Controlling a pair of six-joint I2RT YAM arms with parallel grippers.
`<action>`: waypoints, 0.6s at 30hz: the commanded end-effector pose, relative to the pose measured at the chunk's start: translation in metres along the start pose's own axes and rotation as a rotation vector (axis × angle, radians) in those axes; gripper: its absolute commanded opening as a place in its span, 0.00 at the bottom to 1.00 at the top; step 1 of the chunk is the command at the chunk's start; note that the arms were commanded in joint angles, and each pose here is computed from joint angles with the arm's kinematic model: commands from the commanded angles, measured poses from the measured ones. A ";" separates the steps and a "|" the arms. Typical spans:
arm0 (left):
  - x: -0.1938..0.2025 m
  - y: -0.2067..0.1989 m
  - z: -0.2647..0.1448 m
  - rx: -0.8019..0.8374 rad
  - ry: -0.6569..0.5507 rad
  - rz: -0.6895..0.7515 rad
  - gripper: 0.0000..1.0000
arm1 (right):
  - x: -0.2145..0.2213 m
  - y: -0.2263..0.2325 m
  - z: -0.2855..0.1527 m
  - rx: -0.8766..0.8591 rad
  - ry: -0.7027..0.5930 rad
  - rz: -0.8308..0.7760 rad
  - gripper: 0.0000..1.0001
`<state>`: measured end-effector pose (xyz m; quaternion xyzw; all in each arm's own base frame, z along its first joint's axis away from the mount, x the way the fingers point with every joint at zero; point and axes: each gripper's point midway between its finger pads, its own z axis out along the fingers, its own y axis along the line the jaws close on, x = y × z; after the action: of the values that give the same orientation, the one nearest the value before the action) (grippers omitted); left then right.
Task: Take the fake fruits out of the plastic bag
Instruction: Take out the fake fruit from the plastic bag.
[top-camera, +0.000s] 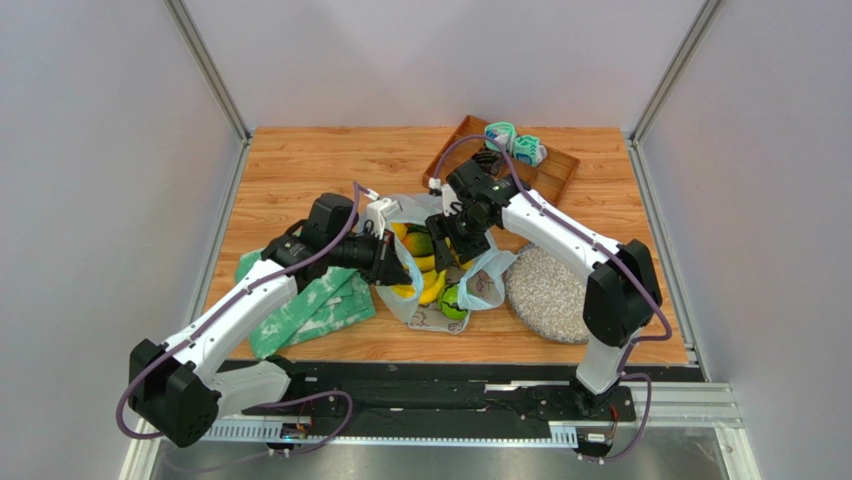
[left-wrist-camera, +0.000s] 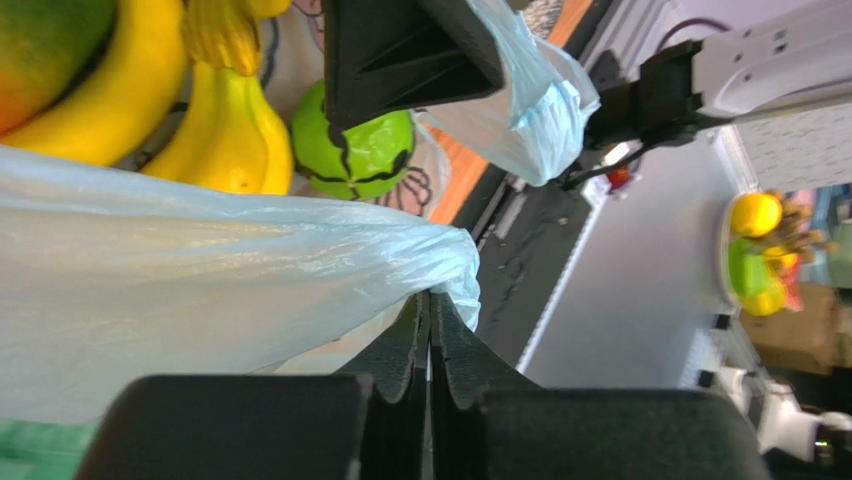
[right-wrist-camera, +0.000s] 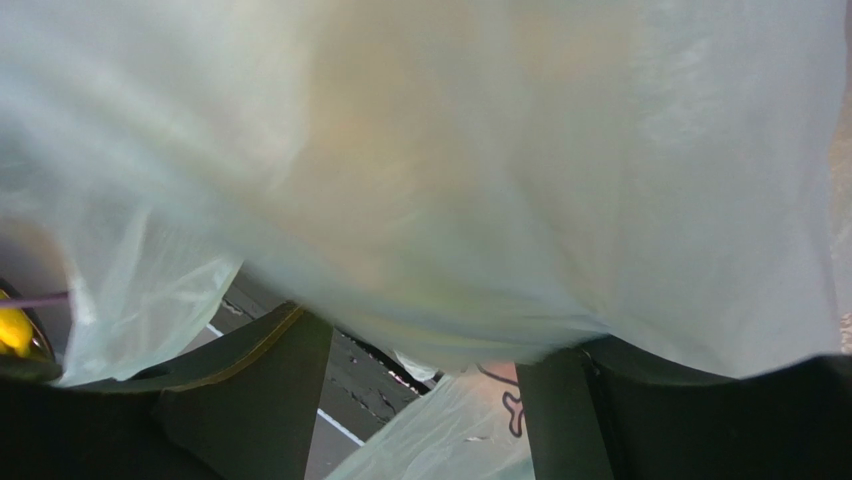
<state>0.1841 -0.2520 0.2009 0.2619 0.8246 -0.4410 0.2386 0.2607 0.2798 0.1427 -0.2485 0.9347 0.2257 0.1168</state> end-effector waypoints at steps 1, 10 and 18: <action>-0.005 0.000 -0.014 -0.064 -0.045 0.071 0.00 | -0.008 -0.014 0.013 0.066 -0.002 0.198 0.67; 0.013 -0.002 -0.025 -0.011 -0.048 0.038 0.00 | -0.028 -0.030 0.046 0.127 -0.001 0.282 0.61; 0.015 -0.002 -0.029 0.003 -0.061 0.038 0.00 | -0.052 -0.038 0.055 0.181 -0.046 0.248 0.45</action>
<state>0.1691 -0.2254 0.1971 0.2513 0.8268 -0.4328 0.2566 0.3052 0.2893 0.0858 -0.1179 0.9759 0.1645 0.0820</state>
